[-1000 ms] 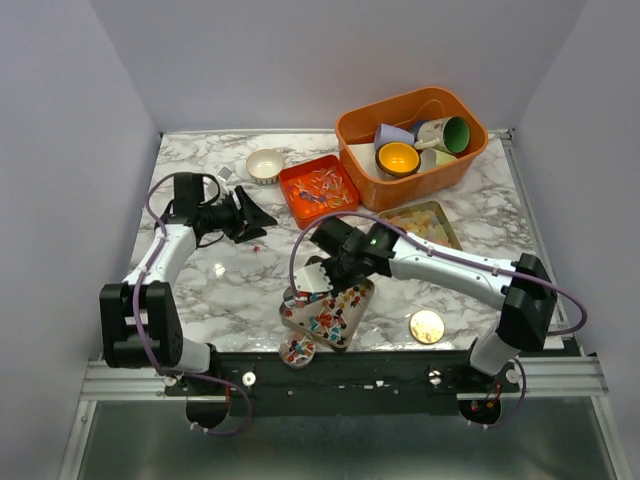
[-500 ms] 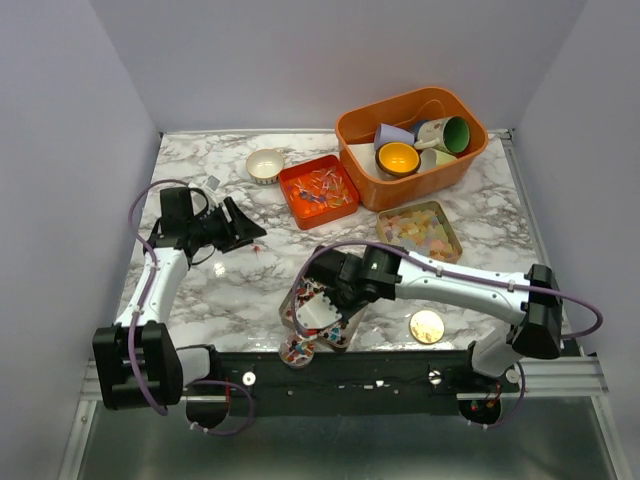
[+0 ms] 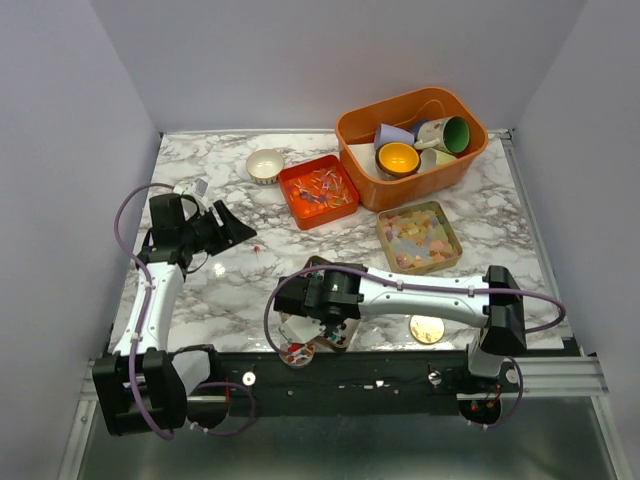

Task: Pack the candies
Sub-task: Place the fake candies in the packing bottle.

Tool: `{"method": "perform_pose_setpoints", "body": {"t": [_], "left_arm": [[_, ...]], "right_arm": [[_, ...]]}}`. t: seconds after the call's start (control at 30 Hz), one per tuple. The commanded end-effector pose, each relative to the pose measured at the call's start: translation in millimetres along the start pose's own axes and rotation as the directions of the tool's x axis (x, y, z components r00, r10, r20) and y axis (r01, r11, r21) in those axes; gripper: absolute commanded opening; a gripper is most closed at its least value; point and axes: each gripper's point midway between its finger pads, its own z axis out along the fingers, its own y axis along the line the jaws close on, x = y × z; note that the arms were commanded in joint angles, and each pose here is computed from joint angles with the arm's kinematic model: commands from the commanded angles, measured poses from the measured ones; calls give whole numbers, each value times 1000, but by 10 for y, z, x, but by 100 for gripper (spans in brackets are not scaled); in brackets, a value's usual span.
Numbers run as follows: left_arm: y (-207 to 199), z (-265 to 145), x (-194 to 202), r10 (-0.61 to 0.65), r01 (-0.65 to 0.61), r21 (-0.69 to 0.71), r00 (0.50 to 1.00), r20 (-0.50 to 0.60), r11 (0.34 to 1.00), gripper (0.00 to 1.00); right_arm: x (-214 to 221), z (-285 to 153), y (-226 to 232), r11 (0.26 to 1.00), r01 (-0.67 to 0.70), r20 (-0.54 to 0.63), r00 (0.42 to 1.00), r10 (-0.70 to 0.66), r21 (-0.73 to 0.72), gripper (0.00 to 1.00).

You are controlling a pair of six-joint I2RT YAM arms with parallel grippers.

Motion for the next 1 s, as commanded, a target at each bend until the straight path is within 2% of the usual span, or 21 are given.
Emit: {"method": "perform_pose_setpoints", "body": {"t": [0.0,0.23,0.43,0.6,0.8,0.97], "left_arm": [[50,-73,21,-2,3,-24,999,37,1000,69],[46,-124,42,-3,4,-24,999,51,1000,69],[80,-144,77,5,-3,-37,998,68,999,72],[88,-160,124,21,-19,-34,997,71,999,73],[-29,-133,238,167,-167,7,986,18,986,74],[-244,-57,387,238,-233,96,971,-40,968,74]], "right_arm": [[82,-81,16,998,62,-129,990,-58,29,1],[49,-67,58,988,143,-217,968,-129,50,1],[49,-158,-83,979,165,-260,957,-130,119,1],[104,-212,-45,980,163,-279,952,-125,116,1],[267,-253,136,986,122,-281,956,-87,111,1],[376,-318,299,994,18,-232,973,7,109,1]]}}
